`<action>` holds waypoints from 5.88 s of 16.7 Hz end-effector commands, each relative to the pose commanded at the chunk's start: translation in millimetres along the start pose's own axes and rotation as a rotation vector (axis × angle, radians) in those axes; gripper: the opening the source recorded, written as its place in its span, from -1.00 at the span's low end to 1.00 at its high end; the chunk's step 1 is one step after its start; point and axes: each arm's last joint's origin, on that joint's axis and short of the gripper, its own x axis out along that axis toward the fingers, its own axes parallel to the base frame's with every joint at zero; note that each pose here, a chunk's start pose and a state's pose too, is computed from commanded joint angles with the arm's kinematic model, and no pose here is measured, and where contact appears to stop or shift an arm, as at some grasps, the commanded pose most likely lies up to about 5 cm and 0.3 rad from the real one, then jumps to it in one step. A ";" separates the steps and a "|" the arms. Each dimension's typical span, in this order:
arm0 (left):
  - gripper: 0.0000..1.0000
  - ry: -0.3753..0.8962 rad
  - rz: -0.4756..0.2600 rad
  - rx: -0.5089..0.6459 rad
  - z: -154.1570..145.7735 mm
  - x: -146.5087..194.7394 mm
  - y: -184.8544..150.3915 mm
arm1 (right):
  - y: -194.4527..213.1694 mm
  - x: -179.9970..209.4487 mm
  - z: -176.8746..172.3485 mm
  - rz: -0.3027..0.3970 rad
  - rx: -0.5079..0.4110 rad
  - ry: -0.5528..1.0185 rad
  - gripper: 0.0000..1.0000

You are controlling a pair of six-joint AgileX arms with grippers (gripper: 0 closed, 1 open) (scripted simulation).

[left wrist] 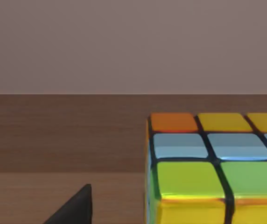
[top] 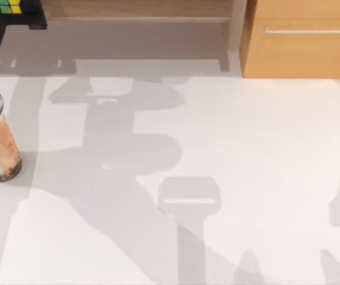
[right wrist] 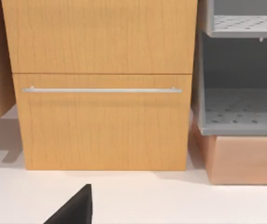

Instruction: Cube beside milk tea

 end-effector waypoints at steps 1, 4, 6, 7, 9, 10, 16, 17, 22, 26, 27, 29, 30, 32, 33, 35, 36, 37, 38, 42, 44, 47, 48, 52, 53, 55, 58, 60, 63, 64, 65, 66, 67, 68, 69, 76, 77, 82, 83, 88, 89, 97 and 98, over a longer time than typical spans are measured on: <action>1.00 0.002 0.000 0.000 -4.9 3.7 0.3 | 0.0 0.0 0.0 0.000 0.000 0.000 1.00; 1.00 0.007 0.000 0.000 -11.0 6.3 0.5 | 0.0 0.0 0.0 0.000 0.000 0.000 1.00; 1.00 0.007 0.000 0.000 -11.0 6.3 0.5 | 0.0 0.0 0.0 0.000 0.000 0.000 1.00; 0.85 0.007 0.000 0.000 -11.0 6.3 0.5 | 0.0 0.0 0.0 0.000 0.000 0.000 1.00; 0.55 0.007 0.000 0.000 -11.0 6.3 0.5 | 0.0 0.0 0.0 0.000 0.000 0.000 1.00; 0.40 0.007 0.000 0.000 -11.0 6.3 0.5 | 0.0 0.0 0.0 0.000 0.000 0.000 1.00; -0.51 0.007 0.000 0.000 -11.0 6.3 0.5 | 0.0 0.0 0.0 0.000 0.000 0.000 1.00; -0.66 0.007 0.000 0.000 -11.0 6.3 0.5 | 0.0 0.0 0.0 0.000 0.000 0.000 1.00; -1.00 0.007 0.000 0.000 -11.0 6.3 0.5 | 0.0 0.0 0.0 0.000 0.000 0.000 1.00; -1.00 0.007 0.000 0.000 -11.0 6.3 0.5 | 0.0 0.0 0.0 0.000 0.000 0.000 1.00; -1.00 0.007 0.000 0.000 -11.0 6.3 0.5 | 0.0 0.0 0.0 0.000 0.000 0.000 1.00; -1.00 0.003 0.003 0.001 -9.9 6.2 0.8 | 0.0 0.0 0.0 0.000 0.000 0.000 1.00; -1.00 -0.013 0.013 0.001 -6.0 6.6 0.7 | 0.0 0.0 0.0 0.000 0.000 0.000 1.00; -1.00 -0.062 0.034 0.001 7.1 7.4 -0.8 | 0.0 0.0 0.0 0.000 0.000 0.000 1.00; -1.00 -0.082 0.042 0.002 13.2 7.4 -2.0 | 0.0 0.0 0.0 0.000 0.000 0.000 1.00; -1.00 -0.091 0.045 0.003 17.6 7.6 -3.8 | 0.0 0.0 0.0 0.000 0.000 0.000 1.00; -1.00 -0.080 0.039 0.003 15.6 7.7 -4.4 | 0.0 0.0 0.0 0.000 0.000 0.000 1.00; -1.00 -0.062 0.031 0.004 12.3 7.6 -3.8 | 0.0 0.0 0.0 0.000 0.000 0.000 1.00; -1.00 -0.040 0.023 0.003 8.2 7.1 -2.1 | 0.0 0.0 0.0 0.000 0.000 0.000 1.00; -1.00 0.007 0.001 0.001 -0.9 6.1 0.9 | 0.0 0.0 0.0 0.000 0.000 0.000 1.00; -1.00 0.000 0.000 0.003 1.4 6.4 -0.3 | 0.0 0.0 0.0 0.000 0.000 0.000 1.00; -1.00 -0.008 -0.003 0.021 12.6 7.4 0.9 | 0.0 0.0 0.0 0.000 0.000 0.000 1.00; -1.00 -0.012 -0.003 0.039 22.3 8.2 3.1 | 0.0 0.0 0.0 0.000 0.000 0.000 1.00; -1.00 0.028 0.019 0.140 71.3 8.4 22.6 | 0.0 0.0 0.0 0.000 0.000 0.000 1.00; -1.00 0.058 0.027 0.168 83.3 6.9 29.8 | 0.0 0.0 0.0 0.000 0.000 0.000 1.00; -1.00 0.142 0.046 0.220 104.4 2.1 46.0 | 0.0 0.0 0.0 0.000 0.000 0.000 1.00; -1.00 0.325 0.067 0.275 125.5 -9.2 72.2 | 0.0 0.0 0.0 0.000 0.000 0.000 1.00; -1.00 0.486 0.071 0.287 128.3 -17.5 89.2 | 0.0 0.0 0.0 0.000 0.000 0.000 1.00; -1.00 0.775 0.064 0.261 114.2 -30.2 113.6 | 0.0 0.0 0.0 0.000 0.000 0.000 1.00; -1.00 0.879 0.060 0.240 105.7 -34.9 121.3 | 0.0 0.0 0.0 0.000 0.000 0.000 1.00; -1.00 0.983 0.055 0.215 96.1 -39.8 128.7 | 0.0 0.0 0.0 0.000 0.000 0.000 1.00; -1.00 1.083 0.051 0.186 85.9 -44.8 135.7 | 0.0 0.0 0.0 0.000 0.000 0.000 1.00; -1.00 1.179 0.046 0.154 75.7 -49.8 142.1 | 0.0 0.0 0.0 0.000 0.000 0.000 1.00; -1.00 1.267 0.042 0.122 65.7 -54.6 147.8 | 0.0 0.0 0.0 0.000 0.000 0.000 1.00; -1.00 1.347 0.036 0.091 56.2 -59.0 152.2 | 0.0 0.0 0.0 0.000 0.000 0.000 1.00; -1.00 1.578 0.001 0.002 24.3 -68.5 155.6 | 0.0 0.0 0.0 0.000 0.000 0.000 1.00; -1.00 1.578 0.001 0.002 24.3 -68.5 155.6 | 0.0 0.0 0.0 0.000 0.000 0.000 1.00; -1.00 1.570 0.001 0.006 25.5 -68.9 155.8 | 0.0 0.0 0.0 0.000 0.000 0.000 1.00; -1.00 1.566 0.005 0.005 26.0 -69.5 157.0 | 0.0 0.0 0.0 0.000 0.000 0.000 1.00; -1.00 1.534 0.025 0.004 30.8 -72.4 162.7 | 0.0 0.0 0.0 0.000 0.000 0.000 1.00; -1.00 1.527 0.029 0.005 32.1 -72.6 163.3 | 0.0 0.0 0.0 0.000 0.000 0.000 1.00; -1.00 1.499 0.038 0.016 32.4 -69.5 162.4 | 0.0 0.0 0.0 0.000 0.000 0.000 1.00; -1.00 1.507 0.034 0.016 29.2 -69.0 161.5 | 0.0 0.0 0.0 0.000 0.000 0.000 1.00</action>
